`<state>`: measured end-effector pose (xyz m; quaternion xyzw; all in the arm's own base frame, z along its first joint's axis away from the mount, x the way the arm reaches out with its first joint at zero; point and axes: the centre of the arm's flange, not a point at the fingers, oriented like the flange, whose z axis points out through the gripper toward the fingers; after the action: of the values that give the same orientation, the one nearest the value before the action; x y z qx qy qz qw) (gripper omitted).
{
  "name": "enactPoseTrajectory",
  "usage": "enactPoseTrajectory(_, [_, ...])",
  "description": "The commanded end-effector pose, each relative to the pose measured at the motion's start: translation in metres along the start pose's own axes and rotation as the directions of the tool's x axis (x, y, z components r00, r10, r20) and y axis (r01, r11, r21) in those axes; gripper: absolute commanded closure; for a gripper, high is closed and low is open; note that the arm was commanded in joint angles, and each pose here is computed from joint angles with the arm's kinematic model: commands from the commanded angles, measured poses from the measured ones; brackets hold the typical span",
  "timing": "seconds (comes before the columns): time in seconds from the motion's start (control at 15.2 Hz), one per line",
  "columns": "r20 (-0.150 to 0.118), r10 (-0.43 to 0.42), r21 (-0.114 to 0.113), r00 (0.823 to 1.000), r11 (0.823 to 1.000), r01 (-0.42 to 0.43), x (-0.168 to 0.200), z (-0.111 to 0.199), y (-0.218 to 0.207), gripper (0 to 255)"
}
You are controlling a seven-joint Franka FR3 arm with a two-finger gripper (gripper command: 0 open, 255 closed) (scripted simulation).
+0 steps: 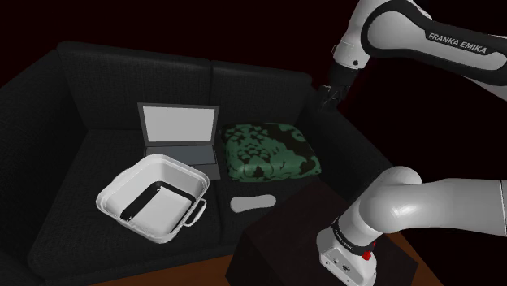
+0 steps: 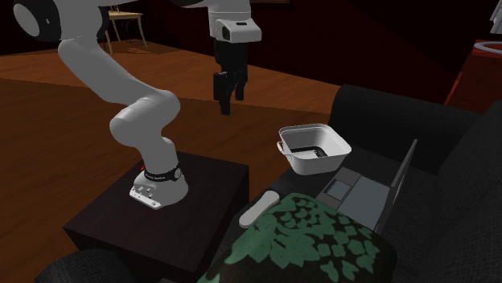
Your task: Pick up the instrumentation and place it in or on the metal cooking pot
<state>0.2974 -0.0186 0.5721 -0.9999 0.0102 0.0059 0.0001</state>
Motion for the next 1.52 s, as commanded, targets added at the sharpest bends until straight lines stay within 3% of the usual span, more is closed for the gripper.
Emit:
enactPoseTrajectory(0.0, [0.0, 0.0, 0.0, 1.0, 1.0, 0.0, 0.0, 0.0, 0.0, 0])
enactPoseTrajectory(0.33, [-0.007, -0.16, -0.005, 0.987, 0.987, 0.16, 0.012, 0.063, -0.013, 0])
enactPoseTrajectory(0.73, [-0.014, -0.346, -0.012, 0.938, 0.938, 0.345, 0.025, 0.14, -0.03, 0])
enactPoseTrajectory(1.06, [-0.019, -0.491, -0.019, 0.871, 0.871, 0.491, 0.033, 0.203, -0.046, 0])
enactPoseTrajectory(1.45, [-0.023, -0.649, -0.029, 0.761, 0.761, 0.648, 0.041, 0.279, -0.066, 0])
